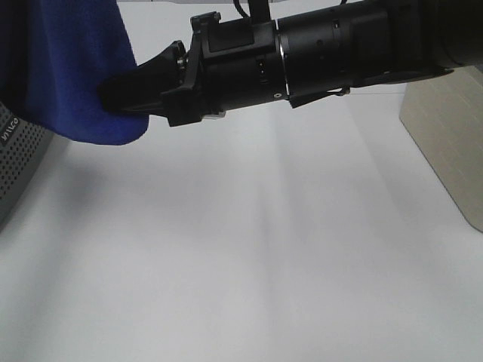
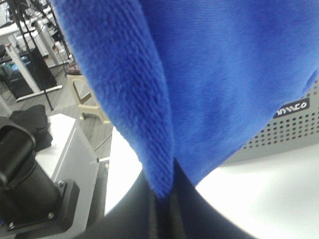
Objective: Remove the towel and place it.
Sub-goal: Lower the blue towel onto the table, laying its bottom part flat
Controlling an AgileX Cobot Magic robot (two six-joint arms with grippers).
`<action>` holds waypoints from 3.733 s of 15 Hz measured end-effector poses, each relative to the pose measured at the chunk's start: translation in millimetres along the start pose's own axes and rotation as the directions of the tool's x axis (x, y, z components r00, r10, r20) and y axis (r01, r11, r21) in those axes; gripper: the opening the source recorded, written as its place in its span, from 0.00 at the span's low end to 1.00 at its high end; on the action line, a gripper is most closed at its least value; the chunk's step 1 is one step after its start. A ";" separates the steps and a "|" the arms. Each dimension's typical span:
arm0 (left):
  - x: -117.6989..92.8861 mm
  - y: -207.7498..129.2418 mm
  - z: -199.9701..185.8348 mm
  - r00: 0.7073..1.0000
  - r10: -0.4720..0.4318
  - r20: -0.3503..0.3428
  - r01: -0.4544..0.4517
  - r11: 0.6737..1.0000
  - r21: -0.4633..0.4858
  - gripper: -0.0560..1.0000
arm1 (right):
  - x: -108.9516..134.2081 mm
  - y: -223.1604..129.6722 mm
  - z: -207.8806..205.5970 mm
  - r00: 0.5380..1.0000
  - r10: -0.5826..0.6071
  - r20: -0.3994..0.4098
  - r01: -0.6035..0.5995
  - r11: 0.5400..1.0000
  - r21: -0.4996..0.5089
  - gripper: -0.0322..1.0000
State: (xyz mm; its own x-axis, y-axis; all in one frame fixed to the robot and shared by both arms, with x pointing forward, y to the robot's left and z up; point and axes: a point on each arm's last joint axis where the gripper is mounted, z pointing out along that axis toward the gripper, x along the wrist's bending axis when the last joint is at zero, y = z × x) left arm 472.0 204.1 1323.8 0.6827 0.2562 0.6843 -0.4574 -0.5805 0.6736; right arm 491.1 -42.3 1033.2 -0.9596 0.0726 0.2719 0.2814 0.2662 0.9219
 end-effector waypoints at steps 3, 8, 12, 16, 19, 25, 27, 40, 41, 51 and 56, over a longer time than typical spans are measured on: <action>-0.3 -0.4 0.4 0.999 -0.034 0.005 0.034 0.999 0.001 0.05 | 9.8 10.3 -16.5 0.994 0.063 0.092 -0.071 0.994 0.083 0.05; 8.2 -21.3 23.8 0.995 -0.094 0.017 0.094 0.995 0.016 0.05 | 8.4 56.3 -102.6 0.864 -0.022 0.502 -0.096 0.973 0.208 0.05; 20.1 -24.7 36.0 0.985 -0.166 -0.053 0.162 0.984 -0.076 0.05 | 13.9 101.5 -142.0 0.728 -0.210 0.652 -0.044 0.935 0.351 0.05; 39.8 -31.8 50.2 0.939 -0.297 -0.173 0.259 0.942 -0.211 0.05 | 25.7 156.5 -173.8 0.563 -0.347 0.750 0.065 0.924 0.378 0.05; 35.3 -31.4 51.8 0.937 -0.332 -0.111 0.304 0.929 -0.213 0.05 | 32.9 167.0 -179.9 0.567 -0.338 0.751 0.043 0.923 0.383 0.05; 30.1 -54.7 57.0 0.887 -0.446 -0.118 0.449 0.893 0.003 0.05 | 30.5 146.8 -192.9 0.535 -0.367 0.761 -0.174 0.834 0.524 0.05; 37.7 -70.5 67.0 0.854 -0.483 -0.194 0.496 0.868 0.021 0.05 | 15.6 151.2 -187.4 0.494 -0.399 0.773 -0.120 0.849 0.515 0.05; 126.1 -152.9 174.4 0.567 -0.197 -0.800 0.144 0.980 -0.139 0.05 | -171.0 202.7 -154.6 0.075 -0.324 0.943 0.524 0.817 0.239 0.05; 131.6 -148.6 173.4 0.545 -0.193 -0.816 0.103 0.981 -0.164 0.05 | -167.5 211.7 -167.0 0.059 -0.279 0.959 0.552 0.809 0.201 0.05; 98.5 -172.7 226.9 0.817 -0.088 -0.569 0.131 0.991 0.034 0.05 | -203.3 167.5 -190.6 0.253 0.037 0.967 0.171 0.982 -0.082 0.05; 90.1 -128.8 186.5 0.908 -0.190 -0.374 0.246 0.963 0.107 0.05 | -147.1 179.2 -187.7 0.430 0.047 0.902 -0.062 0.998 -0.023 0.05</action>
State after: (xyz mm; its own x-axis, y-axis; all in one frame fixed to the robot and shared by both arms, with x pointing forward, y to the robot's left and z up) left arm 698.7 157.9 1246.6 0.4937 0.6320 0.5973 -0.2114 -0.5791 0.7874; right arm 683.7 -185.7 1210.2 -0.4039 0.9105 -0.0884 0.3401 0.2391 0.9095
